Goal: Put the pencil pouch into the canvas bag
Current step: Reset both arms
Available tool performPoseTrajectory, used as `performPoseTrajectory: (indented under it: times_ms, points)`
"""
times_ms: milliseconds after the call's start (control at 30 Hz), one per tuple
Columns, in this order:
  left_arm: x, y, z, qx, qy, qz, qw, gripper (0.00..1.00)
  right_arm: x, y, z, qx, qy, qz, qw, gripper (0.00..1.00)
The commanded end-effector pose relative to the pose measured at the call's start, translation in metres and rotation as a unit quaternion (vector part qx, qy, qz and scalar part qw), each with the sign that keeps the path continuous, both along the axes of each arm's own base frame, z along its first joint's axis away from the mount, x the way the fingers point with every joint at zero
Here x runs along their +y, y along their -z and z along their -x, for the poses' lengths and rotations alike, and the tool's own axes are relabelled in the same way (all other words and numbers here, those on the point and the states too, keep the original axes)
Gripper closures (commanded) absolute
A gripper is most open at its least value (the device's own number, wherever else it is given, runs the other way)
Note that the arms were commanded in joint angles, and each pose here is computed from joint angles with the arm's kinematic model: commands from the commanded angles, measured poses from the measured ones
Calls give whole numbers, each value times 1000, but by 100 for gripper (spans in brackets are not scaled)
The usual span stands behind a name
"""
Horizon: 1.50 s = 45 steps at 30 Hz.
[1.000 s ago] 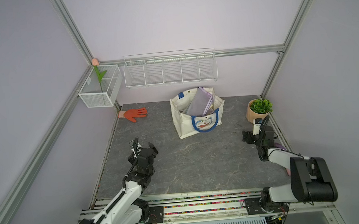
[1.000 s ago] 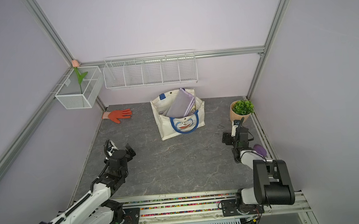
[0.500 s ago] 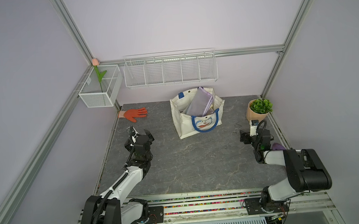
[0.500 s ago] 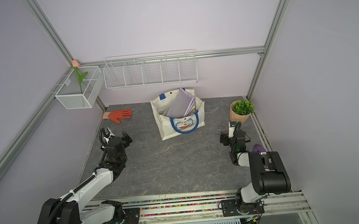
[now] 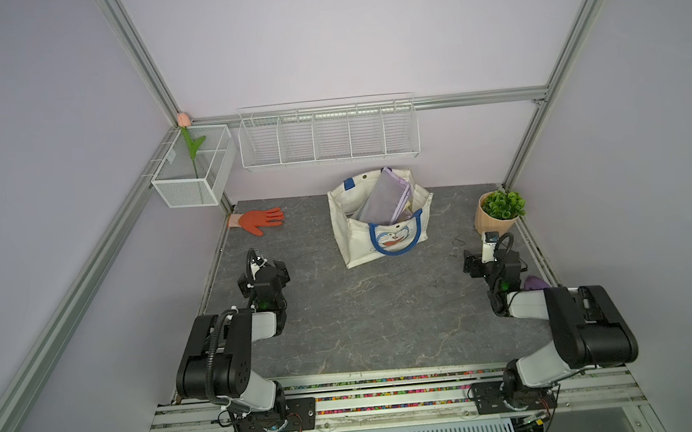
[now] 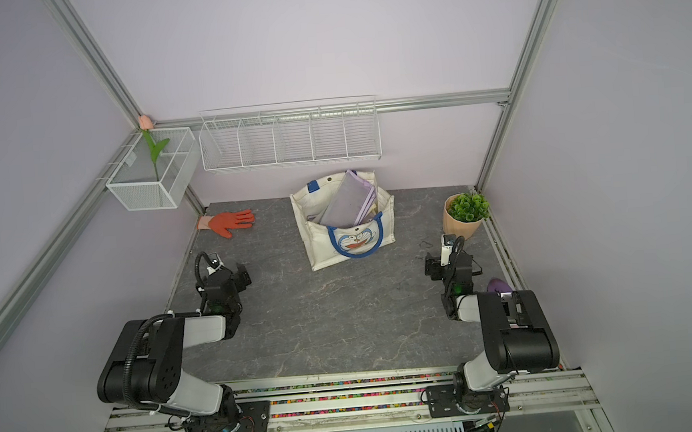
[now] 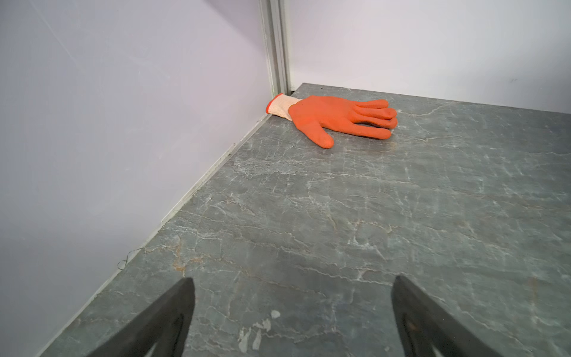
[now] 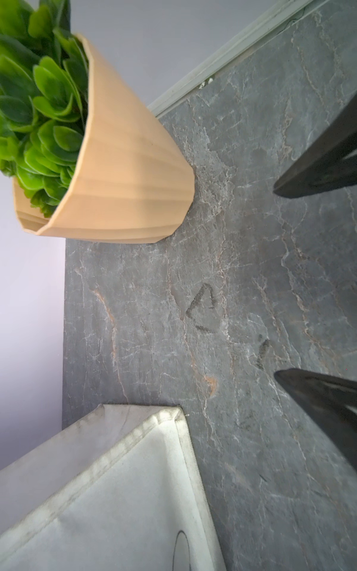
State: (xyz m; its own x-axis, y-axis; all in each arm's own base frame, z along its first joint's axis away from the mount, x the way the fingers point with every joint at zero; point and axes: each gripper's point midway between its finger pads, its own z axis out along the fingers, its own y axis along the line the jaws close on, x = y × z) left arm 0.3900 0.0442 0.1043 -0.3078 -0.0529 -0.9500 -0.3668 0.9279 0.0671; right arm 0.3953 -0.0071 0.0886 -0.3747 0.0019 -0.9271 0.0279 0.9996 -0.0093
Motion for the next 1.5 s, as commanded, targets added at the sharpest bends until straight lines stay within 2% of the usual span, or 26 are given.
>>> performPoseTrajectory:
  times_ms: [0,67,167,267,733,867,933,1000,1033,1067,1167,1300,1467]
  points:
    - [-8,-13,-7,-34,24,21,999,1,0,-3,1,-12,2,17,1000,12]
    - [-9,-16,-6,-57,26,10,998,1,0,-3,1,-13,2,18,1000,12]
    - [-9,-14,-6,-36,24,16,999,1,-1,-3,0,-13,3,17,1000,12]
    - [-10,-16,-6,-55,28,9,998,1,-1,-3,0,-13,4,17,1000,12]
    - [-11,-15,-6,-51,30,8,998,1,-1,-4,1,-15,3,15,1000,12]
    - [-11,-15,-6,-51,29,9,998,1,21,-13,22,-68,-63,19,995,12]
    - [-11,-16,-7,-52,30,9,998,1,16,-16,20,-86,-49,20,995,12]
    - [-11,-15,-6,-52,30,9,998,1,-1,-12,8,-53,3,17,998,12]
    - [-12,-15,-6,-51,30,9,998,1,-5,-6,1,-18,17,14,1000,12]
    - [-11,-15,-6,-51,30,9,998,1,-5,-4,2,-13,17,18,1000,12]
    - [-11,-15,-6,-52,30,9,998,1,13,-8,10,-40,-24,34,998,12]
    - [-12,-15,-6,-51,30,9,998,1,3,-3,-1,-10,-12,11,1000,12]
    - [-12,-15,-7,-50,32,10,998,1,3,-4,1,-14,-9,15,1000,11]
